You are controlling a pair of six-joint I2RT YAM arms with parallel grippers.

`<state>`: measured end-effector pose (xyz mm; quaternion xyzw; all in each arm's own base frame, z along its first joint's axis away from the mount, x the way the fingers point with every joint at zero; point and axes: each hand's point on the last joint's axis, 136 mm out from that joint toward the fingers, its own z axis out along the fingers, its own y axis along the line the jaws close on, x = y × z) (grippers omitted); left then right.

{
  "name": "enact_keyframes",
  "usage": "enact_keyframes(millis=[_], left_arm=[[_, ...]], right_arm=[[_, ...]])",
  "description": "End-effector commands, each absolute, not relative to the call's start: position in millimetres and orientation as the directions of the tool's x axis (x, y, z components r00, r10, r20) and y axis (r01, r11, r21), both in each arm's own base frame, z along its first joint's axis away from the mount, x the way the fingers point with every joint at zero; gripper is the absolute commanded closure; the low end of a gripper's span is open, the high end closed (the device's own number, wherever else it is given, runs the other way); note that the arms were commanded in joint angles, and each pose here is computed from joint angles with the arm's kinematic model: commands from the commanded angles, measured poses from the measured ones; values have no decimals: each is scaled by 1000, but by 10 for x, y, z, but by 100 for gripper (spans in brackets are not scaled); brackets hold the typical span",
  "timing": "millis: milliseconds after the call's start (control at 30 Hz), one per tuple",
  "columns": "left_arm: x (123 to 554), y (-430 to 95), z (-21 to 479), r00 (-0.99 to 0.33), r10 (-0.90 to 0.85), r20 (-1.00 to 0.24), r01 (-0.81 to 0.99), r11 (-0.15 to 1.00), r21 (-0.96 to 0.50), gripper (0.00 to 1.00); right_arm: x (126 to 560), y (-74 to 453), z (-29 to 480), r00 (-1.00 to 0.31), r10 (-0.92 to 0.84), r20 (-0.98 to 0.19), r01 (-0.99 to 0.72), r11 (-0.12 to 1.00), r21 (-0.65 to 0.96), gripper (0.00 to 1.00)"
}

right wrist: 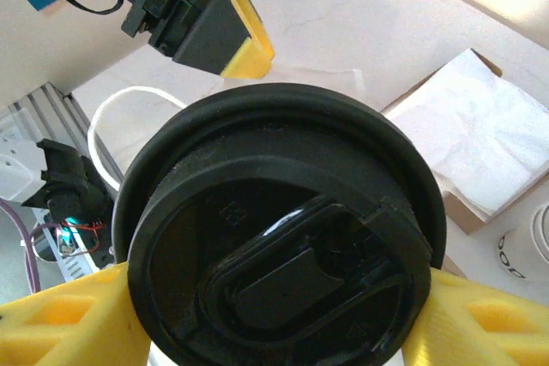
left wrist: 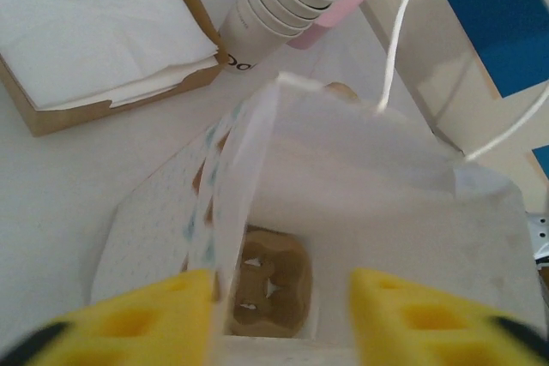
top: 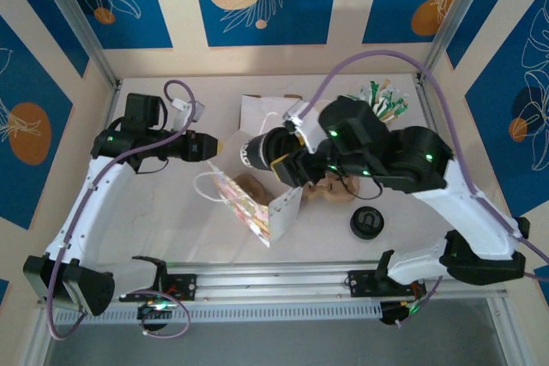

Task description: Pack the takeout coffee

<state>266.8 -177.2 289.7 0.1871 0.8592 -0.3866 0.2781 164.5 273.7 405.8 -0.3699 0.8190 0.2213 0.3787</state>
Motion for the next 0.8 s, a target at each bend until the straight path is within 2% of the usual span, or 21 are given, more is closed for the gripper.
enact_keyframes(millis=[0,100,267,400,567,767], left_arm=[[2670,-1749,2919,-749,110,-654,554,645,-526,34],[2712,-1684,2900,-741,105,-663,538,684,-493,22],[2741,-1567,3094,-683,51,-728,519,736,-435,14],[2700,-1425,3305,-625,6,-780,485,786,-383,3],[2716,-1205,3345,-589,-23,-808,399,861,-315,1],[2872,-957,3019,-628,-27,-778,261,935,-242,2]], right_arm=[[1684,2836,4074,-416,-470,-778,-785,617,47,32],[1704,2972,4027,-410,-497,-765,-799,601,37,32],[1809,3083,3900,-418,-556,-719,-790,613,-16,32],[1868,3140,3765,-442,-602,-665,-783,621,-43,32],[1928,3191,3542,-476,-662,-579,-776,626,-76,32],[1996,3288,3340,-509,-697,-505,-777,625,-80,32]])
